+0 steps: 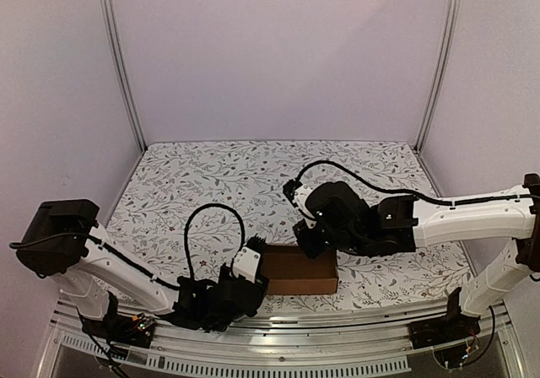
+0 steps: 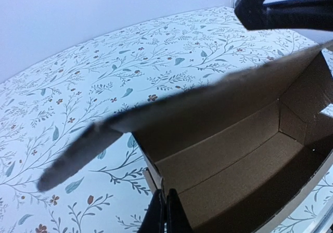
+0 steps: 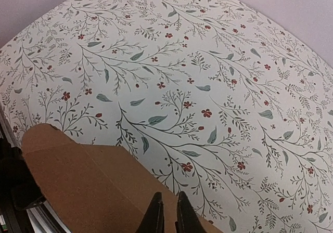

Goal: Fold the paper box

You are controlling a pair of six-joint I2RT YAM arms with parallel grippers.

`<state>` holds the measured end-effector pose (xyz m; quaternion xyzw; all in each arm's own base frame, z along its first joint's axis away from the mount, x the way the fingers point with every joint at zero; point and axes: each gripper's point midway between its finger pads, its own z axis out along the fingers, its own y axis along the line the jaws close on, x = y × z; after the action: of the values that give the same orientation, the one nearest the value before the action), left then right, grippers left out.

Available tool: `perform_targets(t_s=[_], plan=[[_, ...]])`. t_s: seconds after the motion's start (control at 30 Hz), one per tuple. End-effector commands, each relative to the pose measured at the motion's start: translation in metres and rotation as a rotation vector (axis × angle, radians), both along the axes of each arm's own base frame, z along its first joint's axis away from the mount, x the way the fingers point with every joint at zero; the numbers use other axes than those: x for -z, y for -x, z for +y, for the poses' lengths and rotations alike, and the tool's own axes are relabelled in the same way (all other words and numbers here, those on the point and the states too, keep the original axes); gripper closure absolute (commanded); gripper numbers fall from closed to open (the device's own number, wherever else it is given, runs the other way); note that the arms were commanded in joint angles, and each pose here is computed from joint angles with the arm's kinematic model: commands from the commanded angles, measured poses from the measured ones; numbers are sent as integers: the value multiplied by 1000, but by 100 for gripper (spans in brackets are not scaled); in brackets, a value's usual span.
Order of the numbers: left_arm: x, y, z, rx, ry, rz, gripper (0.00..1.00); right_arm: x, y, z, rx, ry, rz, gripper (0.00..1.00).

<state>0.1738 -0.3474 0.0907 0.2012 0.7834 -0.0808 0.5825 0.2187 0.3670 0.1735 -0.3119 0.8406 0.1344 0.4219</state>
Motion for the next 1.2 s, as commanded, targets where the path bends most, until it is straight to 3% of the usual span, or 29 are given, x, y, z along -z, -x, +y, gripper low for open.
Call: perform_targets(t_s=[0.0,0.27,0.43,0.7,1.0,1.17], plan=[[13,-4,6,-30,-36,17,97,-1,-5,12,13,-42,21,91],[6,2,4,16,30,56,66,18,-2,12,19,-19,56,95],[3,14,5,61,58,111,54,33,1,14,18,-21,89,96],[-14,40,20,158,130,213,46,55,4,14,24,-9,124,99],[-44,66,28,323,202,269,49,84,11,8,34,33,140,100],[-64,66,39,334,259,249,50,94,16,5,35,53,144,100]])
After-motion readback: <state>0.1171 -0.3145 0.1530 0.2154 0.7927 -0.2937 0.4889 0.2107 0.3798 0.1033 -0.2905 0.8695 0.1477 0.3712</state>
